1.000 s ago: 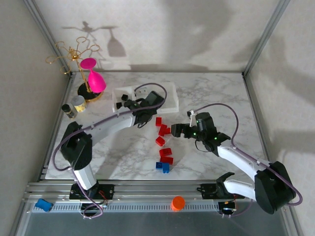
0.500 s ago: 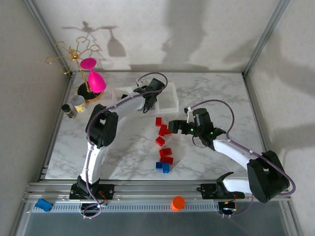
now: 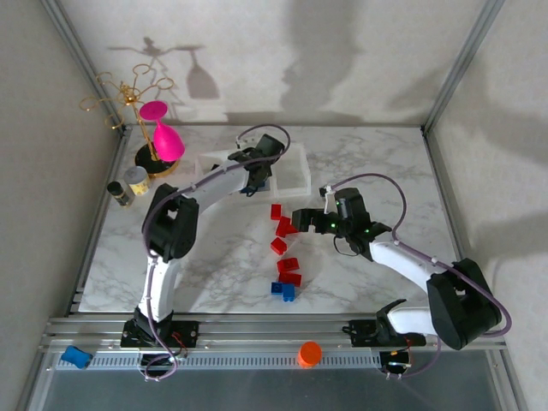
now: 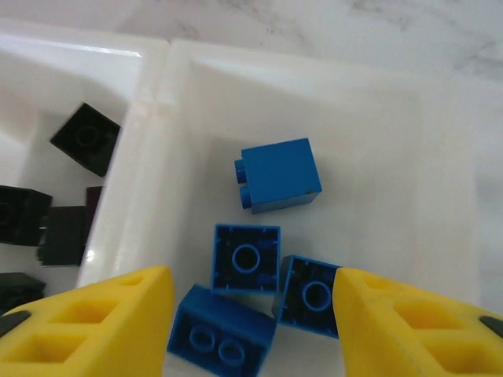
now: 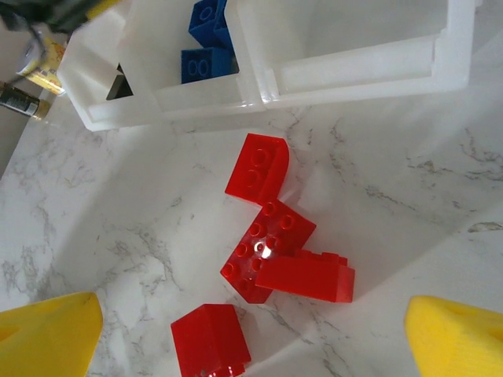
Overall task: Sort the legos into containers by color
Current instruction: Place the lego in the container, then move the lego to the bottom-center of the table, then pick up the lego from the middle-left of the table, then place the lego in the container, then pick up the lego from the middle-left of the table.
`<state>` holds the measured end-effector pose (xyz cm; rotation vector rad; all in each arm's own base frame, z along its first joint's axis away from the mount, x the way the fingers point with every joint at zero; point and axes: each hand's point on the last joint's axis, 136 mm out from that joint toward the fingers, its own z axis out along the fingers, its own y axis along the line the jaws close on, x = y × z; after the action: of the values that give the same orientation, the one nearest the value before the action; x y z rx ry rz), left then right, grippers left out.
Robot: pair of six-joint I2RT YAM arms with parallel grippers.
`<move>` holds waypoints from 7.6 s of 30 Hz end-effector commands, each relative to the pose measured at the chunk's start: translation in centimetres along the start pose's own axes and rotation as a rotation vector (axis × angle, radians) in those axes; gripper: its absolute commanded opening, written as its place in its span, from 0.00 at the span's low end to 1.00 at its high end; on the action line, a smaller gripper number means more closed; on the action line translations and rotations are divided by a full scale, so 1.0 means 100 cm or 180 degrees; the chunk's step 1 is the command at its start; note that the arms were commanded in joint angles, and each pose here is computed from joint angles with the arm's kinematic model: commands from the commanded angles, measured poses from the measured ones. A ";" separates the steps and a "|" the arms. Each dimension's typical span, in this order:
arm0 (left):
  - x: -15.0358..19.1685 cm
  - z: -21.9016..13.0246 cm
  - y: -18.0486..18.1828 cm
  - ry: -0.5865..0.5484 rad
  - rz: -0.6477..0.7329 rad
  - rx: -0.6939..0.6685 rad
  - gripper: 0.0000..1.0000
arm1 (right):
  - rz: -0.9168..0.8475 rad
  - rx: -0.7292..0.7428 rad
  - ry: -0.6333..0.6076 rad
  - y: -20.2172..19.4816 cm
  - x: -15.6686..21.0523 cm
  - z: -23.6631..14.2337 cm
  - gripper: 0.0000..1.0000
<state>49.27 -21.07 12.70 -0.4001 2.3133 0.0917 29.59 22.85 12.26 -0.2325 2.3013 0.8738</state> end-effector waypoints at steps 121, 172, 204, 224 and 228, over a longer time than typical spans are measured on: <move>0.323 -0.174 0.044 0.1317 0.0715 0.0767 0.32 | 0.0019 0.0568 0.0599 -0.027 0.077 -0.029 0.99; -0.009 0.038 -0.005 0.0019 0.0101 -0.0148 0.53 | 0.0255 0.0470 0.0037 -0.029 -0.010 0.003 0.99; 0.160 -0.176 0.003 0.0544 -0.0020 0.0883 0.62 | 0.0350 0.0620 0.0637 -0.047 0.064 -0.027 0.99; 0.325 -0.230 -0.021 0.1603 0.0672 0.1267 0.67 | 0.0787 0.0869 0.0669 -0.076 0.090 -0.045 0.99; 0.340 -0.226 -0.026 0.1680 0.0760 0.1278 0.67 | 0.0792 0.0803 0.0624 -0.074 0.086 -0.044 0.99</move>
<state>13.21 -36.03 5.79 0.0637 2.7636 -0.3989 23.49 14.72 5.18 0.0682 2.6493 0.6537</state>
